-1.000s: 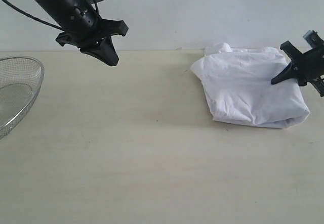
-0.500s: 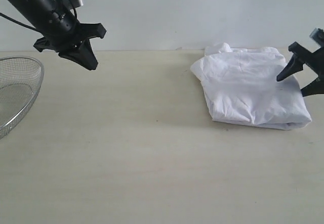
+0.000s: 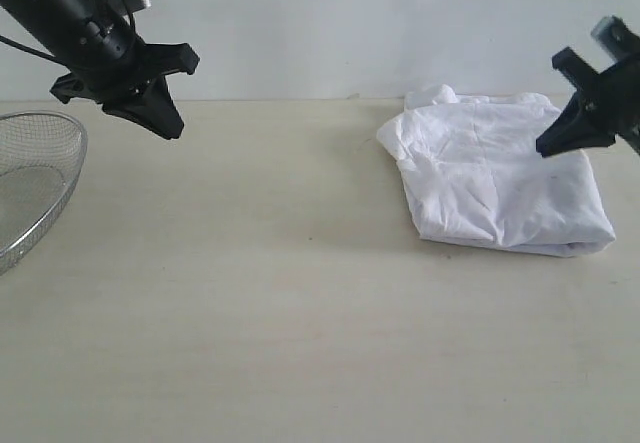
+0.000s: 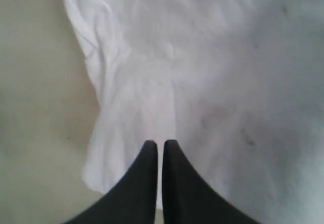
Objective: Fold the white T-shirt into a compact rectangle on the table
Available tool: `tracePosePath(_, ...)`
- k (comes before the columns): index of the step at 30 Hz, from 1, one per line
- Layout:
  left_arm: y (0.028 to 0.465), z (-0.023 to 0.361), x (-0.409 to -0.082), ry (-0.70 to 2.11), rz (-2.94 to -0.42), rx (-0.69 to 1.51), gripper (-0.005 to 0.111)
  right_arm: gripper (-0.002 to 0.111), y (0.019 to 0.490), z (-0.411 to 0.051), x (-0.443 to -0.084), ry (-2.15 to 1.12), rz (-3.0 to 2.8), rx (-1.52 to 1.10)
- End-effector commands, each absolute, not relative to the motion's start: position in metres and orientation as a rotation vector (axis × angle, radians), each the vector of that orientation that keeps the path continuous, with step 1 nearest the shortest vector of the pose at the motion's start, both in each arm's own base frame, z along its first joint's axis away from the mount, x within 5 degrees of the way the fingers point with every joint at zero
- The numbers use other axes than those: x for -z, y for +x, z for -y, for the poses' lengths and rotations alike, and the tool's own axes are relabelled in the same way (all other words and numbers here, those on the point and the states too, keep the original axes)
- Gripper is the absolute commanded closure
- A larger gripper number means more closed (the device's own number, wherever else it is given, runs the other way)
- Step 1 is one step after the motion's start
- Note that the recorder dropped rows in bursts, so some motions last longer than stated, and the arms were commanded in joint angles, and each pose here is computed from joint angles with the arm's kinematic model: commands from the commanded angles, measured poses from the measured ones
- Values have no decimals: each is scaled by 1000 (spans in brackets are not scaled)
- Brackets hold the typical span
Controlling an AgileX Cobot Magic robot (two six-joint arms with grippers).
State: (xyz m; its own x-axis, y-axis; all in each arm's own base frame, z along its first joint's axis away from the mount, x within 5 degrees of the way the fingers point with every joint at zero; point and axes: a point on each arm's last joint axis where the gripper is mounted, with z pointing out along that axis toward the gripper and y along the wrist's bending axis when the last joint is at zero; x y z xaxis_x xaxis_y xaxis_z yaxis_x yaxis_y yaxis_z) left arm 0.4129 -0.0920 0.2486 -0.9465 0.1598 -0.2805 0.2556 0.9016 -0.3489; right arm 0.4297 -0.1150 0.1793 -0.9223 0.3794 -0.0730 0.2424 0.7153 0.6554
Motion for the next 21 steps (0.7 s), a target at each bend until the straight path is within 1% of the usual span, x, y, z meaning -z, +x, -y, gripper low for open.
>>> tracePosePath(1,412,92,-253,314,-2797,573,102,109,418,128,-151,527,-2756,-949)
tracePosePath(6,412,92,-253,314,-2797,573,102,109,413,139,-117,593,-2802,-1004)
tracePosePath(9,412,92,-253,314,-2797,573,102,109,412,138,-103,590,-2825,-1023)
tracePosePath(12,412,92,-253,314,-2795,572,102,109,412,140,-101,591,-2819,-1015)
tracePosePath(15,413,91,-255,315,-2779,567,102,109,415,138,-114,576,-2753,-1073)
tracePosePath(17,413,91,-258,313,-2769,565,102,109,416,136,-128,550,-2681,-1148)
tracePosePath(21,411,89,-264,306,-2751,560,102,109,413,140,-162,502,-2623,-1107)
